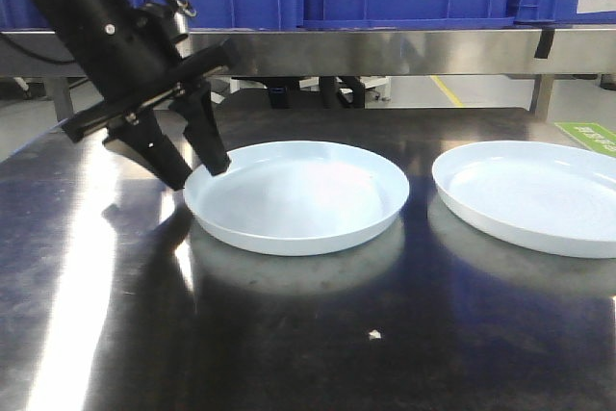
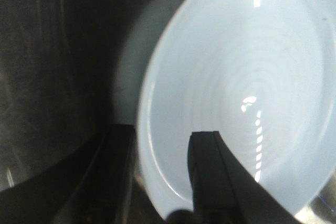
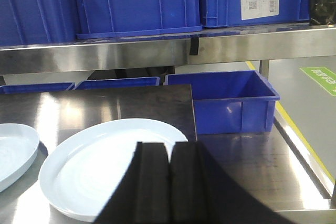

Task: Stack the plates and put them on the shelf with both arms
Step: 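Set the plate down at the table center, open and raise the left gripper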

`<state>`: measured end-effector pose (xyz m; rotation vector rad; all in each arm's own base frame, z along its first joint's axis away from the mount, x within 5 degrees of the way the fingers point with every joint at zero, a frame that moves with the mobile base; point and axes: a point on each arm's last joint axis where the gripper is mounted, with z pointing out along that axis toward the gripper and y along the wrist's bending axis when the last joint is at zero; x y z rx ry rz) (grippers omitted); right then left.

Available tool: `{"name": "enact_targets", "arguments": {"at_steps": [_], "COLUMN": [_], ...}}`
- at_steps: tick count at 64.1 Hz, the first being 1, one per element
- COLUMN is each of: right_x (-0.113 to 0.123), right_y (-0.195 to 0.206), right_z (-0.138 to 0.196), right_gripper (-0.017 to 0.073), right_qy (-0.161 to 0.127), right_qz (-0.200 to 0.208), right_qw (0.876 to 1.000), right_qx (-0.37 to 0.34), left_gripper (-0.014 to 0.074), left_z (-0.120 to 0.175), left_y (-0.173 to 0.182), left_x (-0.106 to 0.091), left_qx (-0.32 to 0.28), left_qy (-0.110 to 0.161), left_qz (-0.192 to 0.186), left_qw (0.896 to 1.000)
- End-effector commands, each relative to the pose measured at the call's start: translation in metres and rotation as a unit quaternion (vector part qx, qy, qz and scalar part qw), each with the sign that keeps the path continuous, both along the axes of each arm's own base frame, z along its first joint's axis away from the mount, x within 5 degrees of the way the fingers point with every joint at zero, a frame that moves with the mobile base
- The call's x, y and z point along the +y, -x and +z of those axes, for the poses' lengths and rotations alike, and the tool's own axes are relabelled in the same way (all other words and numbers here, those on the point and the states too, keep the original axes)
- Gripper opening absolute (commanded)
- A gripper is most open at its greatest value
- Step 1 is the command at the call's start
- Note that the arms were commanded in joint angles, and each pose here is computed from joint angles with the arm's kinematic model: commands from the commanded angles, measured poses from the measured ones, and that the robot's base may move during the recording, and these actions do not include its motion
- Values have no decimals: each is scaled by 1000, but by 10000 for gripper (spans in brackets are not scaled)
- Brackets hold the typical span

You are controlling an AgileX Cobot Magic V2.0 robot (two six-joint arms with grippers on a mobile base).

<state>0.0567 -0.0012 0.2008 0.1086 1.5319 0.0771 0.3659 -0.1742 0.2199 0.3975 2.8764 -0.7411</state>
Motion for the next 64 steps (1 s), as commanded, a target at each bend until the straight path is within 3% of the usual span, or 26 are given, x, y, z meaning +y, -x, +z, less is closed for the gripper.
{"name": "enact_targets", "arguments": {"at_steps": [1,15,31,40,54,64], "right_x": [-1,-1,-1,-1,-1,-1], "right_y": [2,2,2,2,2,2], "right_z": [9,9,9,9,9,9], "right_gripper": [57,57,57,57,57,57], "right_qy": [8,8,8,8,8,8], "right_qz": [-5,-5,-5,-5,-5,-5], "right_qw": [999,999,999,999,999,999], "right_qx": [-54,-54,-54,-54,-54,-54], "left_gripper": [340,259,102,81,81,81], "left_z": [50,94,121,122,119,108], "left_y": [13,34,68,95,139,170], "left_x": [-4,-5,0,9,39,71], "left_qx": [-59,-158,-313,-387,-508,-574], "left_qy": [27,12,-2,12,39,-3], "left_qz": [-7,-25,-18,-2,43,30], "left_qw": [998,987,950,922,859,818]}}
